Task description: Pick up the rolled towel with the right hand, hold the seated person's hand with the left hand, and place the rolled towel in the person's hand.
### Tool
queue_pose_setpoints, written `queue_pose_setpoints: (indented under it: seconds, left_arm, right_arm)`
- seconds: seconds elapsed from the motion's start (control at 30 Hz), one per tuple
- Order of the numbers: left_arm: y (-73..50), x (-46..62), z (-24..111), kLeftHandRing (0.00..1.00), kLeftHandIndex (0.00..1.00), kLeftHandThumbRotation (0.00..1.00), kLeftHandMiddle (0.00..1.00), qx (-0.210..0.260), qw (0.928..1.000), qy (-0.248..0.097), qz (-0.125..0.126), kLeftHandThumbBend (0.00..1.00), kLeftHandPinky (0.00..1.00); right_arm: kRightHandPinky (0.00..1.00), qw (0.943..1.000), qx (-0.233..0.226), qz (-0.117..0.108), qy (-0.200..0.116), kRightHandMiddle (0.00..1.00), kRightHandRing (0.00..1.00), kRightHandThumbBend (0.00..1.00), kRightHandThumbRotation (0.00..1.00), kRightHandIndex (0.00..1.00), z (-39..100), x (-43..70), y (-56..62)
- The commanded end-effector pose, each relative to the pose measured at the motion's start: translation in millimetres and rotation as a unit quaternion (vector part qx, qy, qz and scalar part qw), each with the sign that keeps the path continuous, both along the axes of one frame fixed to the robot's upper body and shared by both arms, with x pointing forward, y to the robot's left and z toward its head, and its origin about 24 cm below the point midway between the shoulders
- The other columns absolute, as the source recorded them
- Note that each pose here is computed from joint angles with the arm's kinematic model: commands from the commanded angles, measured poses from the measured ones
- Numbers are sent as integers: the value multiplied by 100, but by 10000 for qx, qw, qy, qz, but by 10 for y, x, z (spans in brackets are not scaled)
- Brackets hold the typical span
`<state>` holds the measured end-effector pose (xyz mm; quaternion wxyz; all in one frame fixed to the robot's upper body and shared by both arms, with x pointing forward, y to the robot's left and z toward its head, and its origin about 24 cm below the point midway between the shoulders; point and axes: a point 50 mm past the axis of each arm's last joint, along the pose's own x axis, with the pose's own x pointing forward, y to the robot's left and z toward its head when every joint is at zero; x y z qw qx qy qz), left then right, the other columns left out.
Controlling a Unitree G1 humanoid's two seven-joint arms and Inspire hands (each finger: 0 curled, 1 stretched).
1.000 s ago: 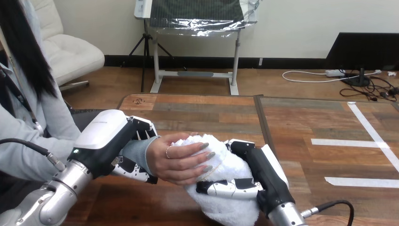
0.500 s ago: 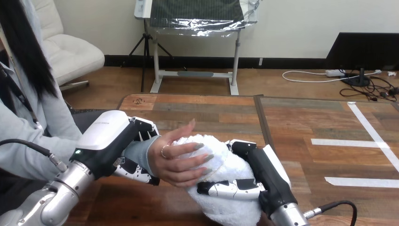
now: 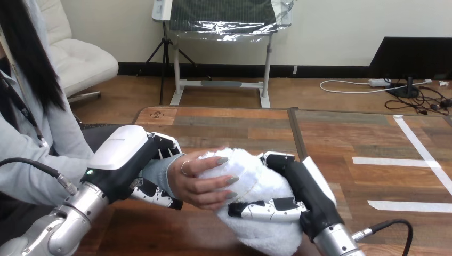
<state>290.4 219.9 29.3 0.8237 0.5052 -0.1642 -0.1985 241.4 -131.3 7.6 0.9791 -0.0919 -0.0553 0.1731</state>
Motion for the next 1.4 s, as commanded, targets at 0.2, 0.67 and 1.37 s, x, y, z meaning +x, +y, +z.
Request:
queue_pose_setpoints:
  seconds: [0.2,0.67,1.37]
  left_arm:
    - [-118,132,186,33,43,4,40,-314,9986,-425,-55,100,29]
    - [-120,123,176,37,45,6,42,-331,9984,-455,-46,100,34]
    - [-130,115,171,44,51,9,49,-372,9981,-499,-38,100,42]
  right_arm:
    - [31,9860,359,280,-1604,43,37,81,0,45,699,205,133]
    - [35,9877,131,239,-1539,44,39,83,0,47,671,218,125]
    - [40,9897,-41,151,-1426,51,45,87,0,54,616,241,115]
